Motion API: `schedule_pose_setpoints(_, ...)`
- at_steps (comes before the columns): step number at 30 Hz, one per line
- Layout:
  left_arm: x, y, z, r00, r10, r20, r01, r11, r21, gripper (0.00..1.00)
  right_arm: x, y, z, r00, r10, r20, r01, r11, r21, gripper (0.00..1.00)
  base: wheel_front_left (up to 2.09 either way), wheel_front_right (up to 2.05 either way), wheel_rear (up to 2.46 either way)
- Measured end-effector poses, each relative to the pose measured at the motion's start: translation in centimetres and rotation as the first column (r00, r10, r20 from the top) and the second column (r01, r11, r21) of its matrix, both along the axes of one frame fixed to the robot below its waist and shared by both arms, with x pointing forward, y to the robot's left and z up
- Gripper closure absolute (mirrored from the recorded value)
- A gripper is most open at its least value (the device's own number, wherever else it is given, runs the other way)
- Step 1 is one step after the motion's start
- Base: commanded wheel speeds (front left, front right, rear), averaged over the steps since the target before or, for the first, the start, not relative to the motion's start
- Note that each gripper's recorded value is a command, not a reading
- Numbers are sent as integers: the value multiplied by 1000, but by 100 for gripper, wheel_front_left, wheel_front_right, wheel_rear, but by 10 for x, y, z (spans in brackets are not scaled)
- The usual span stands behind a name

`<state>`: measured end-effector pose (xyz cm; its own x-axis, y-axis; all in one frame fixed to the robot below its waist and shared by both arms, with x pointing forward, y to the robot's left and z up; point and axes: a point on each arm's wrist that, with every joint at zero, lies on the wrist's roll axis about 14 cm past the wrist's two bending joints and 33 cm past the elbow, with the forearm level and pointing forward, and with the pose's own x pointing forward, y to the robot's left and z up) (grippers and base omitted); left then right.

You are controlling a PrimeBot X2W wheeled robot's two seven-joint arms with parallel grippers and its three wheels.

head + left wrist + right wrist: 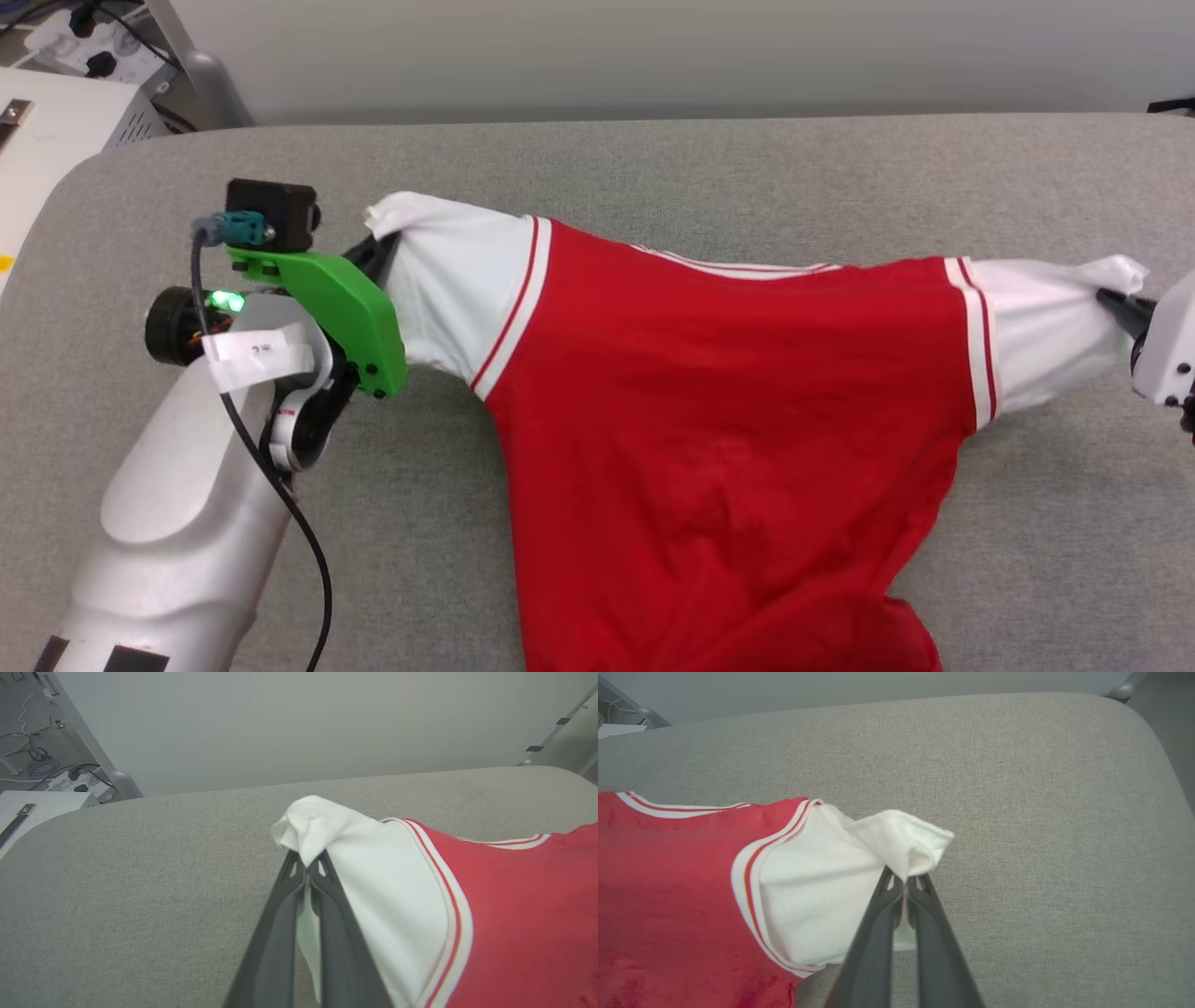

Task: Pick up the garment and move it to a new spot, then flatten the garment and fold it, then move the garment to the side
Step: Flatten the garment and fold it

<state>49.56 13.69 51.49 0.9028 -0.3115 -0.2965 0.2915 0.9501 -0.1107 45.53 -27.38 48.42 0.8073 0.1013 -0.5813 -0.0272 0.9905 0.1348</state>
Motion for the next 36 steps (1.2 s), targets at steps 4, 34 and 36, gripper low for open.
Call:
schedule_pose_setpoints(4,17,9,47,989,60,137,-56,998,-36,100,12,-8,51,989,-15,145,21,999,-36,100,0,0,0)
schedule_pose_setpoints(34,197,6,209,794,213,570,-144,976,-163,100,190,-11,269,636,-14,771,164,980,-117,100,0,0,0)
schedule_pose_setpoints(36,207,7,196,794,213,569,-154,976,-151,100,204,-3,253,655,-2,755,145,982,-123,100,0,0,0)
